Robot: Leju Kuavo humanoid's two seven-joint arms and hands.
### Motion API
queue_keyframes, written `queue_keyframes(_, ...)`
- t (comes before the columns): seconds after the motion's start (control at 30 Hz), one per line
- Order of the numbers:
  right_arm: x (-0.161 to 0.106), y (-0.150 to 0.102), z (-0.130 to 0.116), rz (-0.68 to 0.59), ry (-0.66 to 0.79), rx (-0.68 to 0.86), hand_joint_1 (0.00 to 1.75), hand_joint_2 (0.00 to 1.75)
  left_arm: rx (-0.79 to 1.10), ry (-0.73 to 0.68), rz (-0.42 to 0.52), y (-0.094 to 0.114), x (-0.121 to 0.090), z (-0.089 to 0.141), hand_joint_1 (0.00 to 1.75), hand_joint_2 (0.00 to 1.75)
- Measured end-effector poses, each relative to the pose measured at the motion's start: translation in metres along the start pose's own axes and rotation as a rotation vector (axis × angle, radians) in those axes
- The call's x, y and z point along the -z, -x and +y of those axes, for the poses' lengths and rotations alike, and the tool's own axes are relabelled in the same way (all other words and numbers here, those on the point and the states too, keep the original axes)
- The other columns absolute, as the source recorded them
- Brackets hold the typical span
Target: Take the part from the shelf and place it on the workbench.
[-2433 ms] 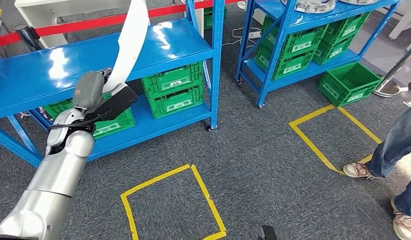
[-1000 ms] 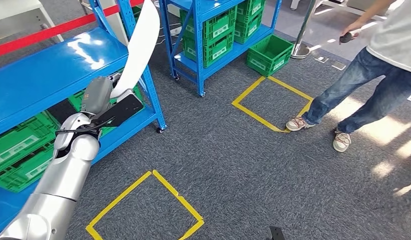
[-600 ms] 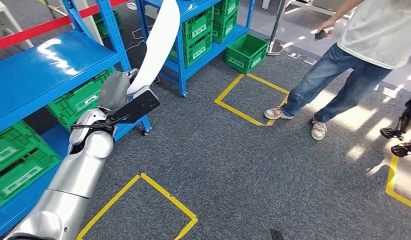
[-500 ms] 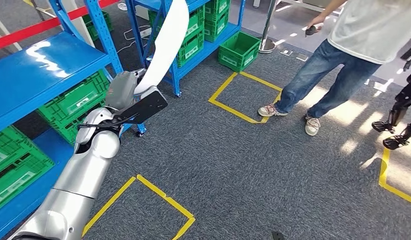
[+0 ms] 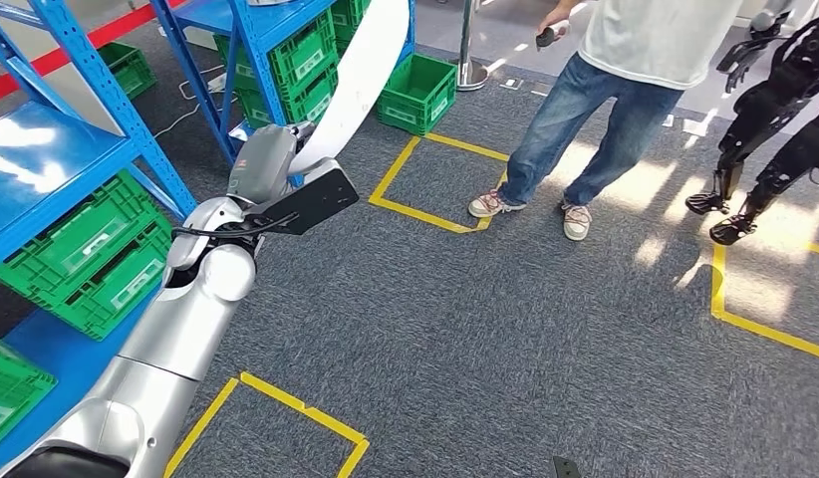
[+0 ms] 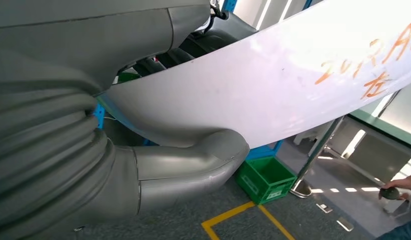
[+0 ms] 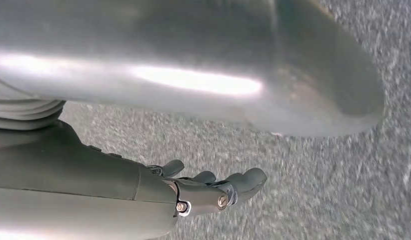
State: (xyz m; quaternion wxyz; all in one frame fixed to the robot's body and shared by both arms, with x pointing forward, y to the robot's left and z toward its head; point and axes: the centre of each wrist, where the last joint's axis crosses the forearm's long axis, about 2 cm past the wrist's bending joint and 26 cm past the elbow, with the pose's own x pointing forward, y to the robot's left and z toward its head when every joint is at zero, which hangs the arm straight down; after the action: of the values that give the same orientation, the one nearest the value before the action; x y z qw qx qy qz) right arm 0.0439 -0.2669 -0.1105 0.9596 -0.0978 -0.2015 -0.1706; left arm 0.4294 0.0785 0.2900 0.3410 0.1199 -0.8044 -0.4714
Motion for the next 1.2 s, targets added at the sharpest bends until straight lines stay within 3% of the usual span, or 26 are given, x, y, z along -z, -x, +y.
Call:
queue_keyframes(0.17, 0.002, -0.002, -0.003, -0.018, -0.023, -0.005, 0.0, 0.0, 0.03, -0.012, 0.011, 0.018, -0.01, 0.004, 1.75, 1.75)
queue_keyframes(0.47, 0.003, -0.004, -0.008, 0.009, -0.02, -0.015, 0.0, 0.0, 0.027, 0.035, 0.047, 0.023, -0.018, -0.004, 1.75, 1.75)
queue_keyframes(1.2, 0.004, -0.005, -0.011, -0.003, -0.013, -0.028, 0.0, 0.0, -0.011, 0.067, -0.042, 0.003, -0.007, -0.012, 1.75, 1.75)
